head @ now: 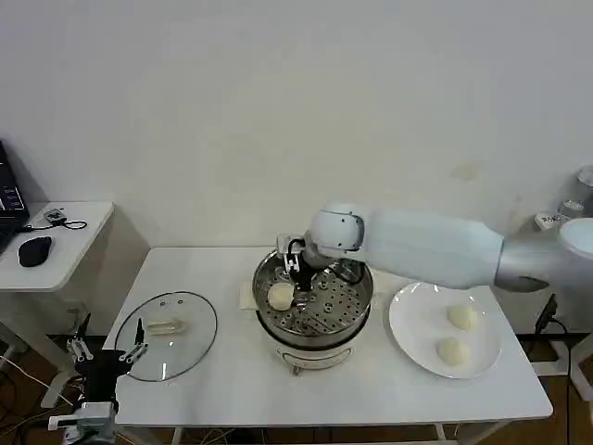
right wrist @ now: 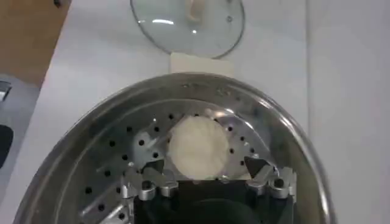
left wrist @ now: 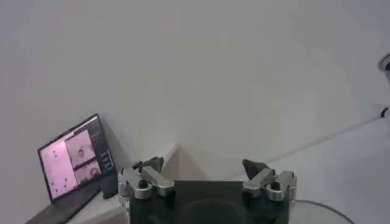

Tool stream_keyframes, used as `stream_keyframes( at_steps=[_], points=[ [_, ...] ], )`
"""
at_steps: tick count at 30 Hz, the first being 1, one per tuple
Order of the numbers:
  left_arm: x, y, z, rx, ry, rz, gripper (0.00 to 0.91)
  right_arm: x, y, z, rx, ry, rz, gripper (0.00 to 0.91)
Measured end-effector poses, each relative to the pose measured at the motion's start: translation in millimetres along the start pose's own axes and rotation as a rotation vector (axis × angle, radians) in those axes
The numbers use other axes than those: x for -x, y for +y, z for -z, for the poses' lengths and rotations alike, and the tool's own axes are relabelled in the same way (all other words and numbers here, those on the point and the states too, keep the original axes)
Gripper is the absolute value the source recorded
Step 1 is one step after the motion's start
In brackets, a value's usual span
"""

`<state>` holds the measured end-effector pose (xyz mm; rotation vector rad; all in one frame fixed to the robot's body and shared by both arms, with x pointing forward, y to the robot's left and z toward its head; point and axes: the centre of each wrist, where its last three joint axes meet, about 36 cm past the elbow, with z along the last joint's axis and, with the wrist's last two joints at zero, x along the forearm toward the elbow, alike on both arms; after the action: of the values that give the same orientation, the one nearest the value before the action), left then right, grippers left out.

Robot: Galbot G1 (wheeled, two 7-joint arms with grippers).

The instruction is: Take steamed baozi put them in steamer then cover it.

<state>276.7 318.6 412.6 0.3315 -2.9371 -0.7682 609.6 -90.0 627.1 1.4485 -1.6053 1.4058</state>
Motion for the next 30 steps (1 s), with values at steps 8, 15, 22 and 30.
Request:
stream_keyframes(
  at_steps=[8,15,22,30],
  points=[
    [-4,-5,4,-0.007,-0.007,-0.021,0.907,-68,8,-58,-0.030,0.020,-0.046,0.907],
    [-3,-11,6,-0.006,-0.018,-0.041,0.907,-113,40,-140,-0.053,0.079,-0.073,0.907],
    [-4,-16,7,-0.003,-0.022,-0.060,0.907,-128,90,-213,-0.044,0.139,-0.067,0.907],
    [-6,-19,4,-0.003,-0.015,-0.069,0.907,-120,147,-276,-0.028,0.207,-0.029,0.907]
  ],
)
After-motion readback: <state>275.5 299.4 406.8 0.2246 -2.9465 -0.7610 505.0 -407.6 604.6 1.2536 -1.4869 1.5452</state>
